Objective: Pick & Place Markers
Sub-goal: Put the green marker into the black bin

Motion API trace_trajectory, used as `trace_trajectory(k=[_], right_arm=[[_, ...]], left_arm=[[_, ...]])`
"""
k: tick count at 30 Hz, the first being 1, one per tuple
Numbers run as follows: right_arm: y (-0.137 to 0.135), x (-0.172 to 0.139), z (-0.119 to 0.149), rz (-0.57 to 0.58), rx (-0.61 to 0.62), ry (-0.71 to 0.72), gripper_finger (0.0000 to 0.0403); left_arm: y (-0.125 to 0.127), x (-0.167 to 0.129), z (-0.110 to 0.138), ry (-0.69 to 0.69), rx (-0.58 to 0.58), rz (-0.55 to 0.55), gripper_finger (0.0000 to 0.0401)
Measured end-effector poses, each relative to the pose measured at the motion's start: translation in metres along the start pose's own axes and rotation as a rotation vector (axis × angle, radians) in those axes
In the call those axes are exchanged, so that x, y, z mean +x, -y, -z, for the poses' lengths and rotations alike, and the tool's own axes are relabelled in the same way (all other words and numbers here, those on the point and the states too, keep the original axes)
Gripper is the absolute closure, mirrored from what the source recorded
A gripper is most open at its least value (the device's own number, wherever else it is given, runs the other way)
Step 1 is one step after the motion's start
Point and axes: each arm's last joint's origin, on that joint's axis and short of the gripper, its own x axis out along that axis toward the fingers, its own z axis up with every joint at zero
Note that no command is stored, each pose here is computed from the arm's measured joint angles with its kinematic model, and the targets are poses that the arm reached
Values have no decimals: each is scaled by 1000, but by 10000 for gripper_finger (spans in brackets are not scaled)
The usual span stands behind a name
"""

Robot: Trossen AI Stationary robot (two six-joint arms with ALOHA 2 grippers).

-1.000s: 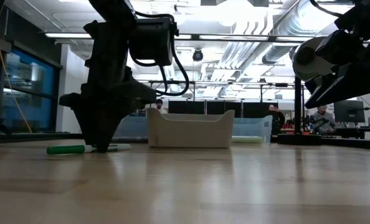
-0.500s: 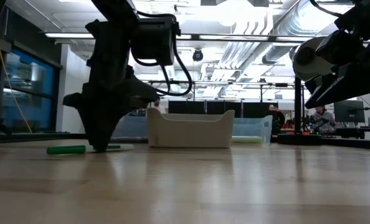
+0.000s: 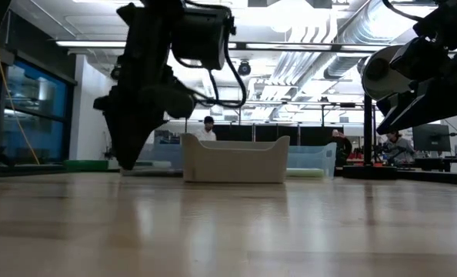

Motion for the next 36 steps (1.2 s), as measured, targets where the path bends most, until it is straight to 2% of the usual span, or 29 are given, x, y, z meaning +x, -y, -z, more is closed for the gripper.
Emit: trace_trajectory(k=[4,13,18,22,27,36], right_arm=[[0,0,0,0,0,0,263],[0,0,0,0,0,1,263],[0,0,0,2,1,0,263],[0,0,0,2,2,-1,263],[0,0,0,5,2,-3,263],[1,2,0,18,1,-3,263]], left_arm=[[3,-5,4,58,24,-58,365],[3,-37,19,299,98,-17,366],[-9,-50,24,424,143,70,366],[-18,-53,29,498,172,80,366],[-37,-52,39,550,156,32,366],[-78,-62,63,749,102,106,366]])
